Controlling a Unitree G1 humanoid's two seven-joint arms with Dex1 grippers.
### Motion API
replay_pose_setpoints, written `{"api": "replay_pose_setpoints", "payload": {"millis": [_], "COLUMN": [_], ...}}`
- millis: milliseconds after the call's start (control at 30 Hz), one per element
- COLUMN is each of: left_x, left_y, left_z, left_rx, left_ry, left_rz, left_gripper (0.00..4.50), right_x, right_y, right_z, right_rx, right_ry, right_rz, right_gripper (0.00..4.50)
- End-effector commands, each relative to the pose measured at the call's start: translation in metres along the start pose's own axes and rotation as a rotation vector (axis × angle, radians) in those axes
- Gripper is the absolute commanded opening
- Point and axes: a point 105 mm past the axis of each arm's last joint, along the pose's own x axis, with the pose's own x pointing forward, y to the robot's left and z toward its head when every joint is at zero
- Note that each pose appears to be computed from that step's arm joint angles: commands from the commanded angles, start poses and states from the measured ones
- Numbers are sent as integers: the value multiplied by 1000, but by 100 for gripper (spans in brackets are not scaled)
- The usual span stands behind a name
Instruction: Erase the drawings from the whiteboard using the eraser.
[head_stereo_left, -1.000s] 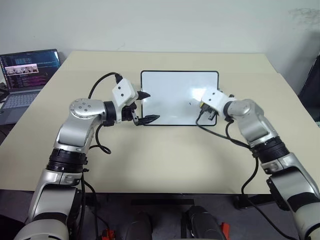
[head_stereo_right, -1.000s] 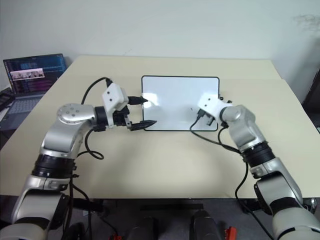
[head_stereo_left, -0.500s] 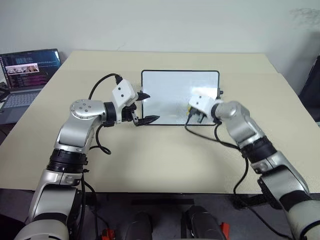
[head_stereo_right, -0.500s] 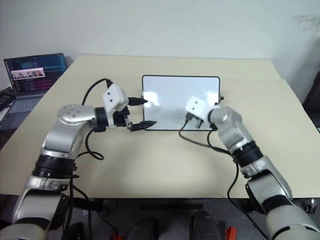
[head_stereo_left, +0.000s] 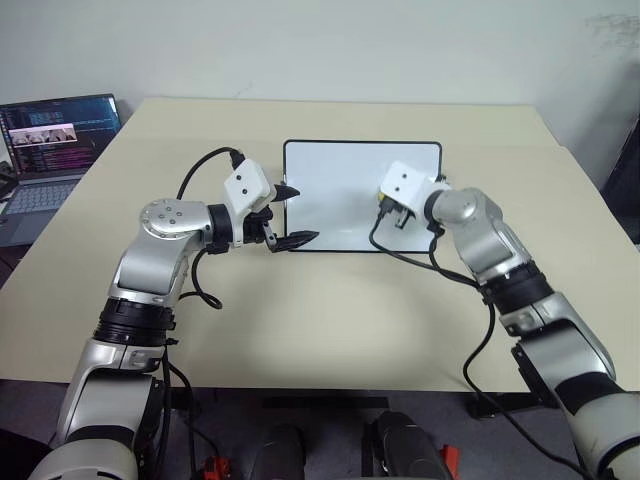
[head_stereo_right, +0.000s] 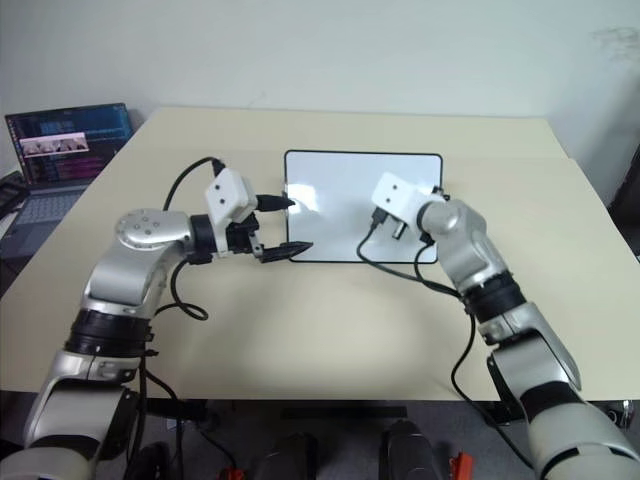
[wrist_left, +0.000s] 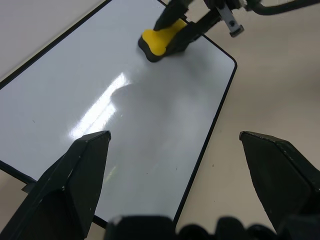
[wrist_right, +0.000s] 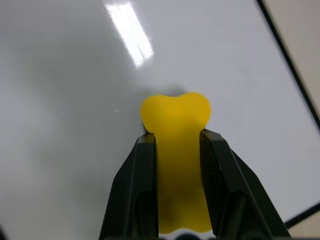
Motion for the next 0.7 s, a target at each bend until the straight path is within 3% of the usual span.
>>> {"api": "replay_pose_setpoints", "payload": {"millis": [33, 100, 200, 333, 567, 700], "left_x": [-2, 6, 23, 61, 124, 147], "left_y": [1, -10, -34, -69, -109, -117], "left_z": [19, 22, 32, 43, 52, 56], "left_rx": [23, -12, -49, -45, -32, -32], "left_ry": [-69, -102, -171, -235, -310, -335], "left_rz": [-6, -61, -162, -305, -370, -336], "left_gripper": [450, 450, 450, 450, 450, 450], "right_x": [-45, -77, -108, -138, -162, -168], "right_y": [-7, -20, -47, -82, -79, -74], "right_z": [32, 54, 46, -24, -140, -168], "right_rx": [93, 205, 310, 421, 731, 803], "right_ry": [-147, -248, -237, -15, 240, 301], "right_rz": [86, 86, -15, -222, -382, -411], "right_gripper": [82, 82, 82, 82, 82, 82]}}
